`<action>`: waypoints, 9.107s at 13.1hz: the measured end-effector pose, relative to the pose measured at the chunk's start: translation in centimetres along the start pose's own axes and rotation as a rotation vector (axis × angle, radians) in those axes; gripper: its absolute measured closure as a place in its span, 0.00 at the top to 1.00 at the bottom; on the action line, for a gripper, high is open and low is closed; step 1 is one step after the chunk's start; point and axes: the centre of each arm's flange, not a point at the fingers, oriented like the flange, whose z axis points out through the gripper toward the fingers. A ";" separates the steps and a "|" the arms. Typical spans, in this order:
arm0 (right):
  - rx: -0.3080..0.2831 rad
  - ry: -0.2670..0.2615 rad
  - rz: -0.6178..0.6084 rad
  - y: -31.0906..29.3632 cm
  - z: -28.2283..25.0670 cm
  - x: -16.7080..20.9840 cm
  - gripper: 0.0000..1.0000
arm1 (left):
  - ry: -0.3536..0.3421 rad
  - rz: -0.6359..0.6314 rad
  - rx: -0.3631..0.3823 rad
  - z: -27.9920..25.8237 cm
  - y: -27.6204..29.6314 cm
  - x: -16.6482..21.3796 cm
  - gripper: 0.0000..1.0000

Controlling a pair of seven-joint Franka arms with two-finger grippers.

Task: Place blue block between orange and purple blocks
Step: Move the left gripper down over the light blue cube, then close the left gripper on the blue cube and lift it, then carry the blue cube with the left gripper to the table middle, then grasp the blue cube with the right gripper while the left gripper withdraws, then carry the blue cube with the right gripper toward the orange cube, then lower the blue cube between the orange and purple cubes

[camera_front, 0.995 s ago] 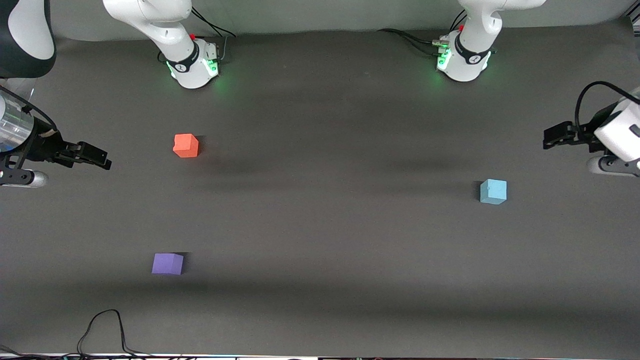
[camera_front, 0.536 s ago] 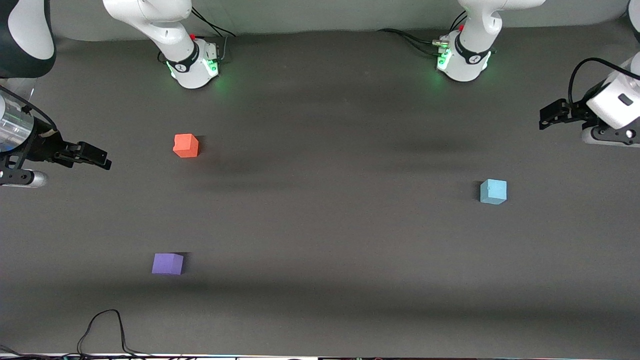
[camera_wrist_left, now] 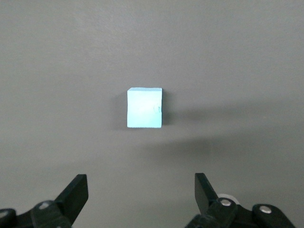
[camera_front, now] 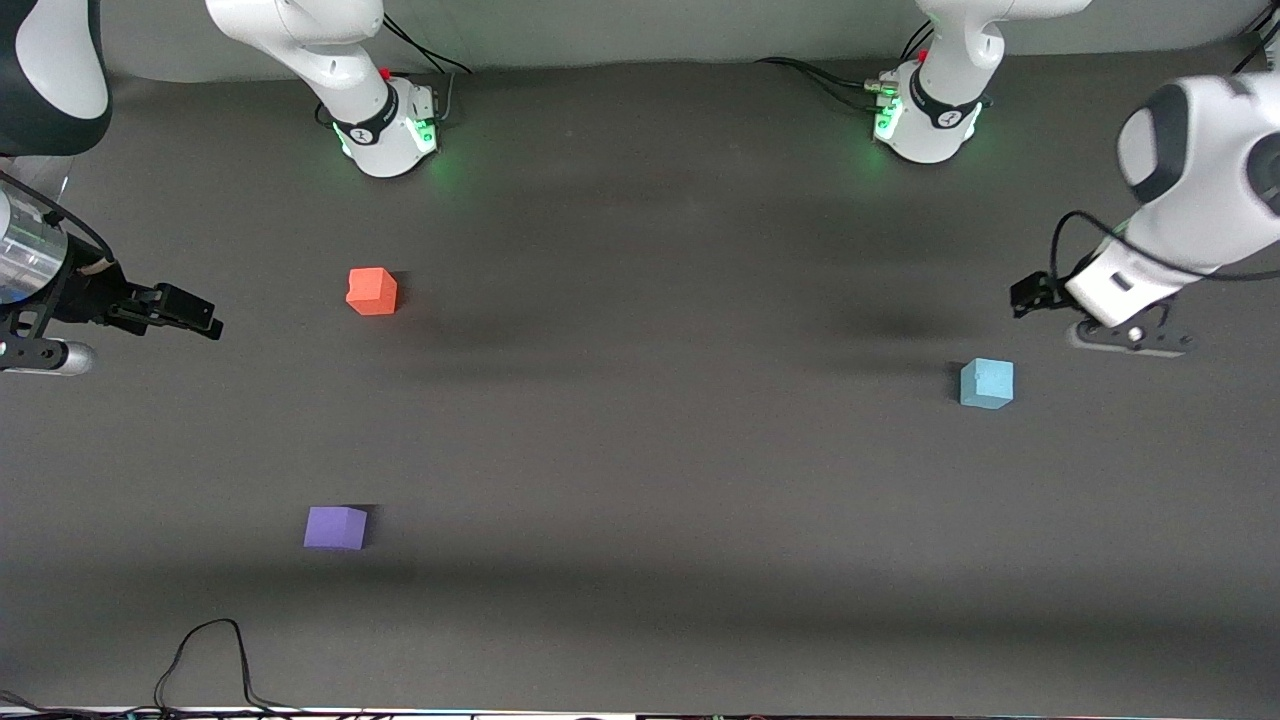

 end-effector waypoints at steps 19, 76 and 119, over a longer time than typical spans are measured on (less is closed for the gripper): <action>0.000 0.000 0.001 0.0 0.0 0.0 1.00 | -0.022 0.044 0.016 17.2 0.1 3.5 0.57; 0.011 0.019 -0.054 -45.4 29.2 -10.5 1.00 | -0.041 -0.192 0.001 -23.0 -0.4 6.5 1.00; -0.012 -0.027 -0.133 1.5 32.4 0.4 0.56 | -0.037 -0.093 -0.009 -22.3 1.3 4.5 1.00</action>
